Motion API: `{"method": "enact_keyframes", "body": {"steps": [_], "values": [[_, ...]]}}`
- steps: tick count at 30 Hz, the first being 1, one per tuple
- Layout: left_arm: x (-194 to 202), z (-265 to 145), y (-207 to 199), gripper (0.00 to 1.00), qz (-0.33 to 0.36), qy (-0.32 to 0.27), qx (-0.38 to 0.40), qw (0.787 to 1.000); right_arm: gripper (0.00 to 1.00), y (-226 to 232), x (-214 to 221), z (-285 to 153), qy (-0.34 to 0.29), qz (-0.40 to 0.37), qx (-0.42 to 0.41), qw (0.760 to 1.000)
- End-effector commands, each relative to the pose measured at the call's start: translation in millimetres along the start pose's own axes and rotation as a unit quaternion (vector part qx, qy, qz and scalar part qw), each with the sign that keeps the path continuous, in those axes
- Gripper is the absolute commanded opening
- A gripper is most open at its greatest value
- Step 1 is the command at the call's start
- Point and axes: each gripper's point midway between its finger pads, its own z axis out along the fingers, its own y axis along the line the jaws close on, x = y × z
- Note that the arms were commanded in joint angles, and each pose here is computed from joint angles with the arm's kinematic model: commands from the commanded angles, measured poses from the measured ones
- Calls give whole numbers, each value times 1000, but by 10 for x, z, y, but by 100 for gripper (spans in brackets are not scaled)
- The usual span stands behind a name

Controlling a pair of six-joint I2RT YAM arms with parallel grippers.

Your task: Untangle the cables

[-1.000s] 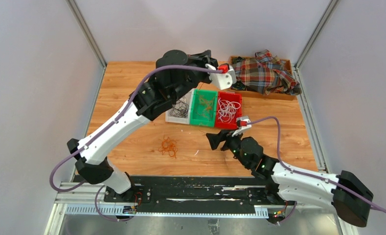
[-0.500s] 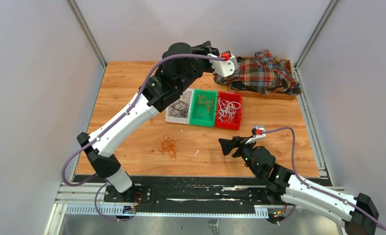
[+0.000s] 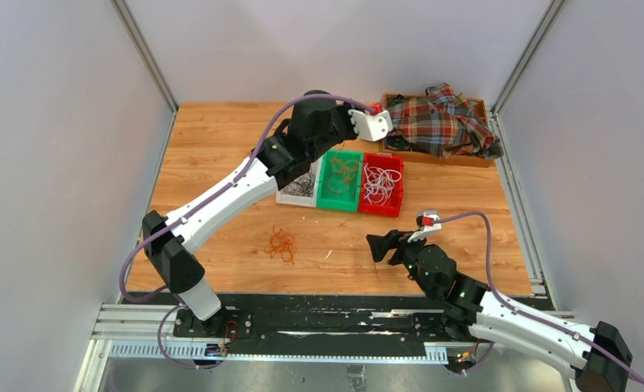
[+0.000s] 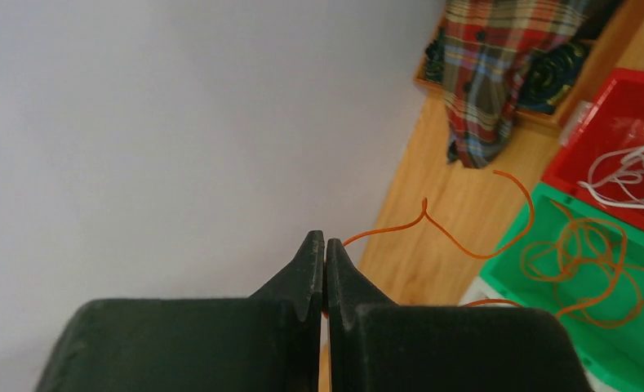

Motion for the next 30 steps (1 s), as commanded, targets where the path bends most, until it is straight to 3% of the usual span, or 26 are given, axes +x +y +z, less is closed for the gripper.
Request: {"method": "enact_keyframes", "body": {"steps": [1, 8, 14, 30], "values": [[214, -12, -115, 1, -60, -2, 8, 998, 76, -87, -29, -10, -8, -14, 15, 1000], [626, 39, -651, 0, -98, 57, 84, 990, 76, -117, -12, -8, -18, -7, 15, 1000], [950, 100, -1005, 0, -110, 114, 99, 982, 76, -129, 3, -5, -16, -6, 18, 1000], [1225, 501, -1779, 1, -87, 119, 170, 974, 76, -239, 34, -37, -31, 16, 32, 999]]}}
